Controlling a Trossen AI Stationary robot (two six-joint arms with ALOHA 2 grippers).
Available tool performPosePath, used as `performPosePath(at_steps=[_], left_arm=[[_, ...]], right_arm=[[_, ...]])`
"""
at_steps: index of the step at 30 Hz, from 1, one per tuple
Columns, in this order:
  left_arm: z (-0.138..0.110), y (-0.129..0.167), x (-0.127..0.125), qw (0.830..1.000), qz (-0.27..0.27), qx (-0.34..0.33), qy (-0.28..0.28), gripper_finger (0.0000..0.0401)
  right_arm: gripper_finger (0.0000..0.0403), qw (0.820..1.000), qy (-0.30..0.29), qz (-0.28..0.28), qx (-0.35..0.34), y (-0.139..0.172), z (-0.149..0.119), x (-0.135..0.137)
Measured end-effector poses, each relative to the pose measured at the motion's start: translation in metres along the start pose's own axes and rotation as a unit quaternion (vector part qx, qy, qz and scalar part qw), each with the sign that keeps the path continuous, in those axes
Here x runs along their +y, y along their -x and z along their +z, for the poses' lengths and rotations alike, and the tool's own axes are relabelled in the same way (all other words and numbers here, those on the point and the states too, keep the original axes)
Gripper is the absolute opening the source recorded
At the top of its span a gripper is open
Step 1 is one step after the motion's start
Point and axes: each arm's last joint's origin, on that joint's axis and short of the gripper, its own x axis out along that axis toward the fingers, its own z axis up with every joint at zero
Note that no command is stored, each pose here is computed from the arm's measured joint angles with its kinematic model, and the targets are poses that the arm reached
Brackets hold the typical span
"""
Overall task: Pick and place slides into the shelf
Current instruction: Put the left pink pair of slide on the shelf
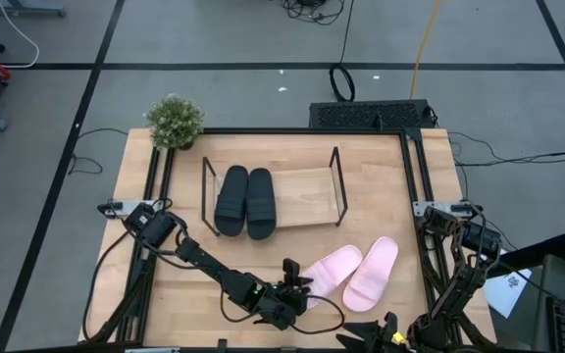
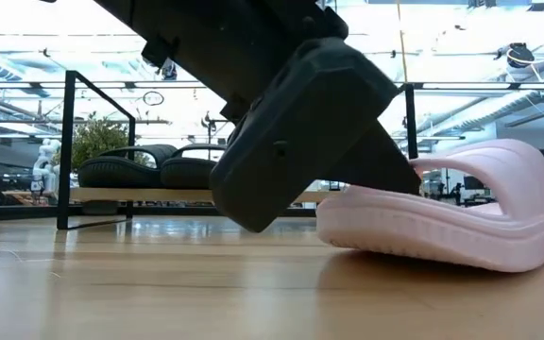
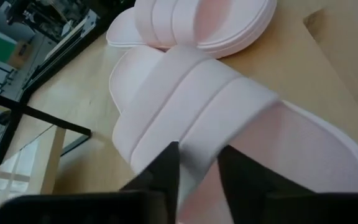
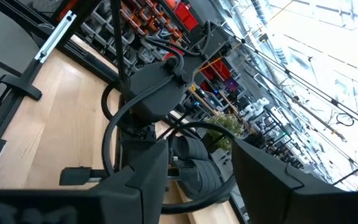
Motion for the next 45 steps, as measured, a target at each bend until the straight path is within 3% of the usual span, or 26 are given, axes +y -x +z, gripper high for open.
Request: performPosePath(at_steps=[6, 11, 16, 26, 30, 35, 45], left_arm=[[0.001, 0.004, -0.004, 1.0, 0.002, -0.002, -0.023, 0.0009], [0.004, 0.009, -0.008, 0.999, 0.02, -0.005, -0.028, 0.0003], [0.033, 0.029, -0.015, 0.997, 0.061, -0.037, -0.026, 0.0002], [0.084, 0.081, -0.015, 0.978, 0.204, -0.034, -0.029, 0.0001], [0.091, 0.093, -0.013, 0.961, 0.274, -0.023, -0.04, 0.0], [0.091, 0.097, -0.01, 0.935, 0.348, 0.006, -0.069, 0.0], [0.088, 0.071, 0.016, 0.92, 0.377, 0.051, -0.093, 0.0]], right_arm=[[0.0169, 1.0, 0.0, -0.004, 0.003, -0.004, 0.0, 0.0], [0.0169, 1.0, 0.0, -0.004, 0.004, -0.005, 0.0, 0.0], [0.0169, 1.0, 0.0, -0.004, 0.004, -0.005, 0.0, 0.0], [0.0169, 1.0, 0.015, -0.004, 0.004, -0.005, 0.0, 0.0], [0.0169, 1.0, 0.031, -0.004, 0.004, -0.005, 0.0, 0.0], [0.0169, 0.999, 0.031, -0.007, 0.008, -0.009, 0.005, -0.011], [0.0169, 1.0, -0.006, -0.019, 0.019, -0.021, 0.025, -0.063]])
